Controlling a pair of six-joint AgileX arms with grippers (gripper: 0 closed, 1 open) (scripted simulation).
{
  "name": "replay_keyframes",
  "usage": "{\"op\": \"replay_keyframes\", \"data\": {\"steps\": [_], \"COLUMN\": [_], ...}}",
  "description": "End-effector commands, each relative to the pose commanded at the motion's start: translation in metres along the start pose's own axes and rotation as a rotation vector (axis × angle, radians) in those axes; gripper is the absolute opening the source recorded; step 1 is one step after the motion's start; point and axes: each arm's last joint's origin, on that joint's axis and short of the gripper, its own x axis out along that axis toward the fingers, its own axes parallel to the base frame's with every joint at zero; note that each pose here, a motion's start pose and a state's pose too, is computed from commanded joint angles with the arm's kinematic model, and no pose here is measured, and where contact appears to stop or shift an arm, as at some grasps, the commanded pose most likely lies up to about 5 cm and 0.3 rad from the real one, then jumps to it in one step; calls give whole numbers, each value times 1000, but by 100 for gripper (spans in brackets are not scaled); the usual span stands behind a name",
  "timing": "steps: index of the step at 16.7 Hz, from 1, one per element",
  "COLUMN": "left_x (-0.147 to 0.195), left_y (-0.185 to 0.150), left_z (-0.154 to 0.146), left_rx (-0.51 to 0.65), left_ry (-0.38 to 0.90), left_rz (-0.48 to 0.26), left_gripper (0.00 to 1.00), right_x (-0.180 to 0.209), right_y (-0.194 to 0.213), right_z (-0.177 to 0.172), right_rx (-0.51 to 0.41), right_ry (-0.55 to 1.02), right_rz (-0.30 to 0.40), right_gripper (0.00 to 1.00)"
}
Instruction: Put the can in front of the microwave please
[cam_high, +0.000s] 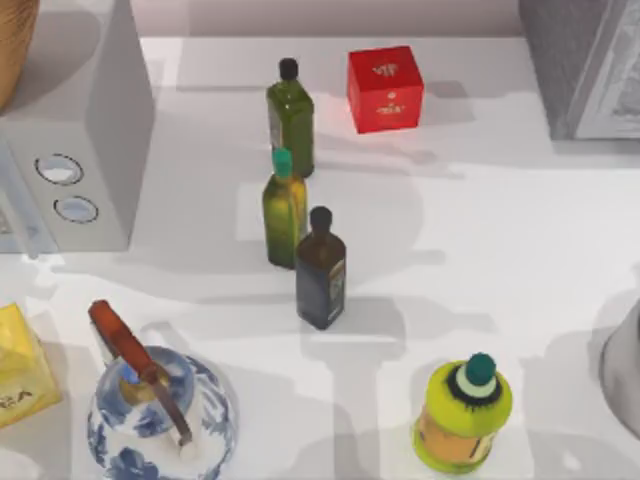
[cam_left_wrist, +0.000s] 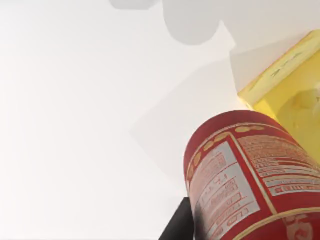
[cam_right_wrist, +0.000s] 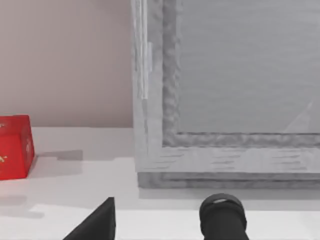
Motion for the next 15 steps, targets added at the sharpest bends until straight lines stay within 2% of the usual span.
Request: {"op": "replay_keyframes", "data": {"steps": [3, 6, 15], "left_x": [44, 77, 88], "left_y": [35, 56, 60], "left_z": [-29, -50, -56], "left_rx": [-127, -211, -229], "left_ry": [71, 114, 123], "left_rz": [-7, -23, -27], "left_gripper": [0, 0, 0], "right_x": [0, 0, 0], "right_y": [0, 0, 0], "right_z": [0, 0, 0], "right_rx": [0, 0, 0], "right_ry": [0, 0, 0], "right_rz": [0, 0, 0], "right_gripper": [100, 100, 100]}}
